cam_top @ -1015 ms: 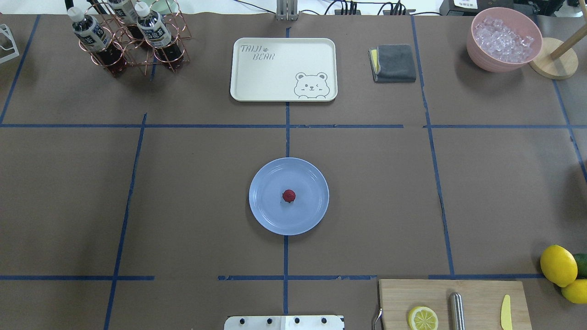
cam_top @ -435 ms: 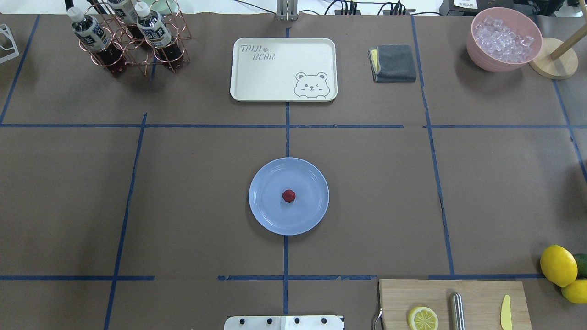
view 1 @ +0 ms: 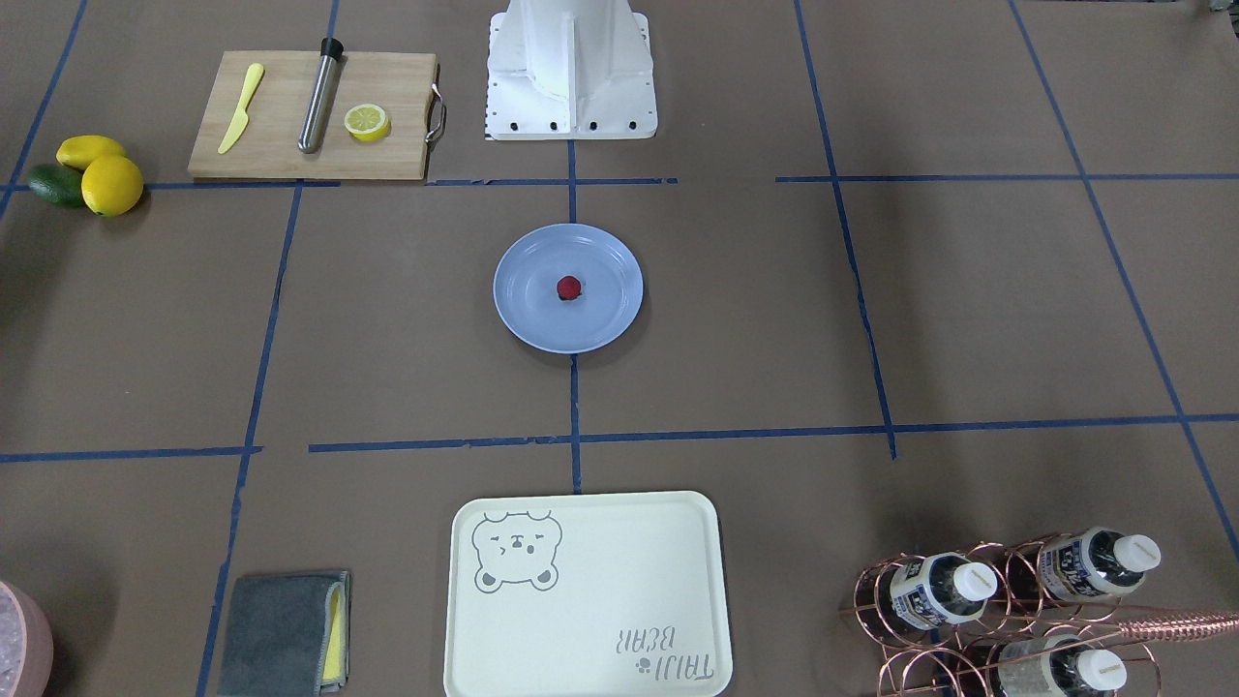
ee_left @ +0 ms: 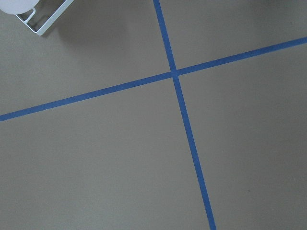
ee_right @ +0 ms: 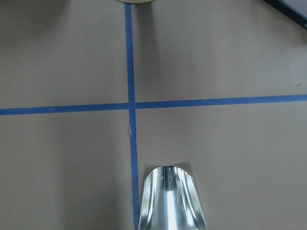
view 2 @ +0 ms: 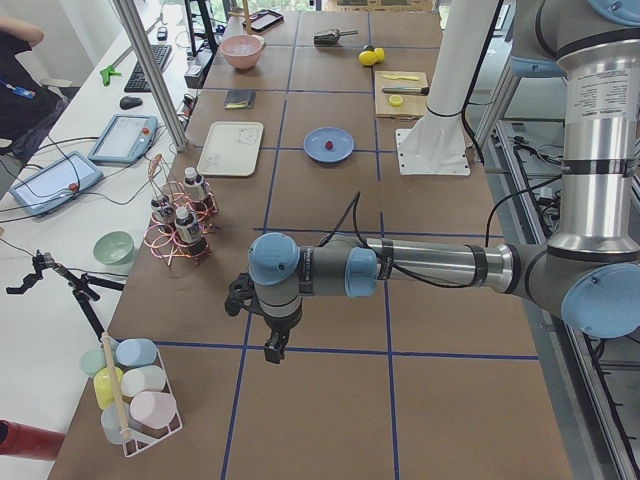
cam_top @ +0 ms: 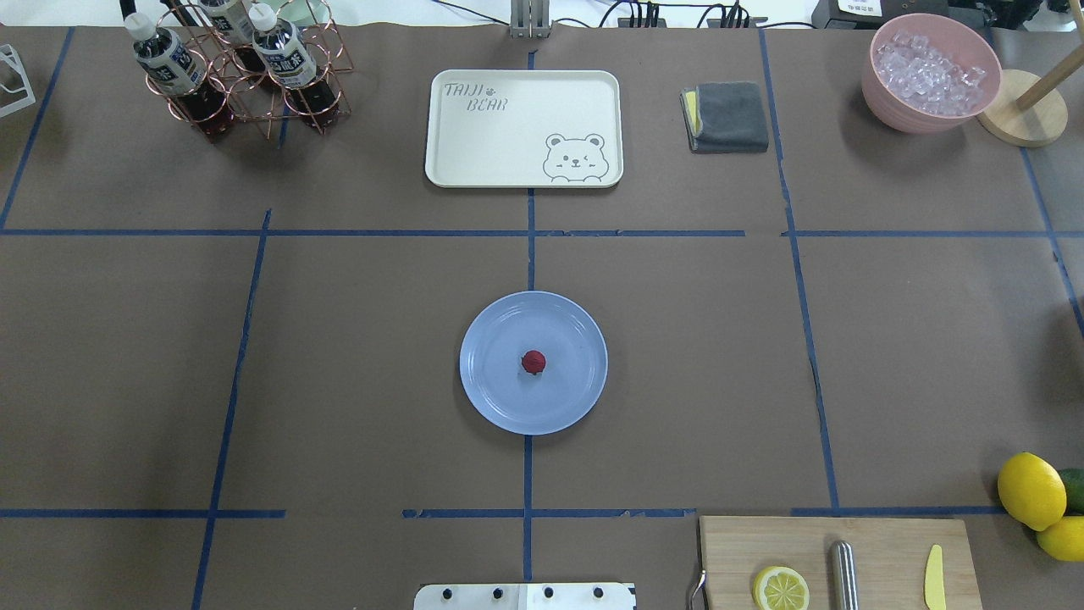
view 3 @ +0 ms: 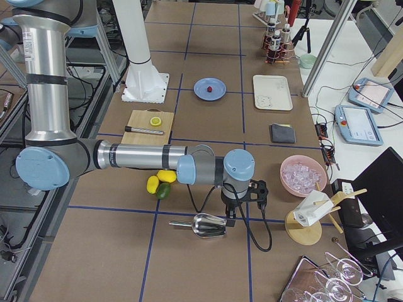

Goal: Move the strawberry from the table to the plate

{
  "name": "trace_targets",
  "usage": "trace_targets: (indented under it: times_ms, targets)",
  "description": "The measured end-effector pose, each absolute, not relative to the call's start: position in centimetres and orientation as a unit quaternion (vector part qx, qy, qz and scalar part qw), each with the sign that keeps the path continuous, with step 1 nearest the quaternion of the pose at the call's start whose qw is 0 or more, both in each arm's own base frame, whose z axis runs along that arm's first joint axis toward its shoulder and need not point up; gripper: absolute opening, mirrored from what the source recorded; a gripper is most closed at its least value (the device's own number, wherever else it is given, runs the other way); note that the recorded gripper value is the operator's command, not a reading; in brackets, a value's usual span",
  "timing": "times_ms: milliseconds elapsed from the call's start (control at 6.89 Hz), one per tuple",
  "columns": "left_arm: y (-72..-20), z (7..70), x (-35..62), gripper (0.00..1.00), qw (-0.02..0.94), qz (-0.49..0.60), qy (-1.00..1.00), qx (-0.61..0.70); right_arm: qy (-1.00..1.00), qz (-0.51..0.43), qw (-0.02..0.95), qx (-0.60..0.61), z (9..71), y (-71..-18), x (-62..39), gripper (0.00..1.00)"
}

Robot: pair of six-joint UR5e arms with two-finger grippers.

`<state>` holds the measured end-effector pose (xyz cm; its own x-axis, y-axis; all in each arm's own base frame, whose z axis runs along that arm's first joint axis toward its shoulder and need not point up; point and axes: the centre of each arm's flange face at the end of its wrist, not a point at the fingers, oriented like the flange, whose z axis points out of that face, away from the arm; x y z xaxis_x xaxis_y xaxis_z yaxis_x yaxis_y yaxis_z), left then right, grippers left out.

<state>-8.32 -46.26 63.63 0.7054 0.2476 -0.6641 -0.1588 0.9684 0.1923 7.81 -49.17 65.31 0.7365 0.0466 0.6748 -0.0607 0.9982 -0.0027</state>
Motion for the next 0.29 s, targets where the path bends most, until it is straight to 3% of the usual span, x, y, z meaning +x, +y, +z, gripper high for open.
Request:
trace_targets:
  times_ms: [290]
  targets:
    - [-46.26,63.63,-8.32,1.0,0.921,0.11,0.368,0.06,-0.359,0.021,0.933,0.024,65.65,-48.97,7.84,1.0]
